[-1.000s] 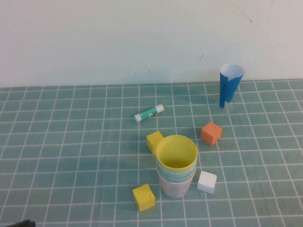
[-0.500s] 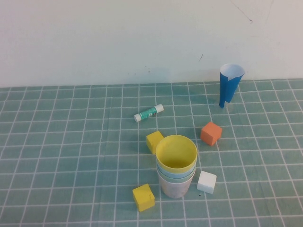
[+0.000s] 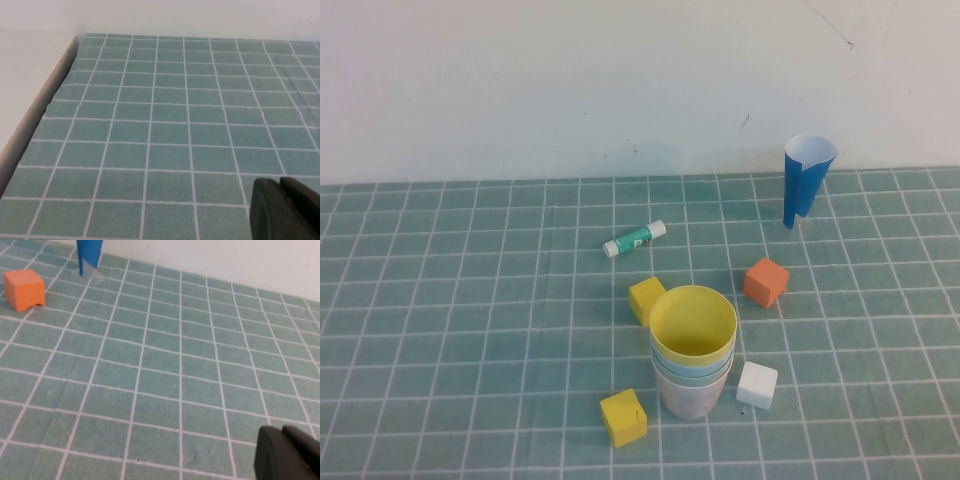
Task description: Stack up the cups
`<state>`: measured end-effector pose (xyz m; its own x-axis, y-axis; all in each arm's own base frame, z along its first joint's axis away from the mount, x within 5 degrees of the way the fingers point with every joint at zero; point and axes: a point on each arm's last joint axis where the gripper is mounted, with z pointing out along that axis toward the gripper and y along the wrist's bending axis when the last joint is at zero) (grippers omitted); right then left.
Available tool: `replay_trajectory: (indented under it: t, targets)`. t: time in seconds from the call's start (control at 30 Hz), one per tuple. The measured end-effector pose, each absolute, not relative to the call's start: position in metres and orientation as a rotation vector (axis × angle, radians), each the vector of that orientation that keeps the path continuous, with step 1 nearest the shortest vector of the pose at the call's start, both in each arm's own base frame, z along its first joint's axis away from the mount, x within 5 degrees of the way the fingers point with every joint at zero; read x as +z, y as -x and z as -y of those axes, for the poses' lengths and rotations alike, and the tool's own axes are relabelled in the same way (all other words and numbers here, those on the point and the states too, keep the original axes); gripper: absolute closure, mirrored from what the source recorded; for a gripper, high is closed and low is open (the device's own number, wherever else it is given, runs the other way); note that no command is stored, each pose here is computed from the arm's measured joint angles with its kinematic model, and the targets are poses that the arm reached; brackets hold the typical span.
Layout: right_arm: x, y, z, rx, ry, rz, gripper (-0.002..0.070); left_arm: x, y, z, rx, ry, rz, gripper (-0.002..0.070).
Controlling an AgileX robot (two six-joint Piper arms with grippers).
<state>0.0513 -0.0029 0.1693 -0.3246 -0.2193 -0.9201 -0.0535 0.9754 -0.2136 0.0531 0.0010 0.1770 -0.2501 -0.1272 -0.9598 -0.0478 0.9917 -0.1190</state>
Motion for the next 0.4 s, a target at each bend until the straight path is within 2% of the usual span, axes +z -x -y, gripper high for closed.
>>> replay_trajectory:
  t: [0.4]
  targets:
    - [0.1693,-0.0513,0.0029,-0.169,0.197,-1.899,0.0678,0.1766,-0.053,-0.0011,-0.043,0.09,-1.83,0.0677]
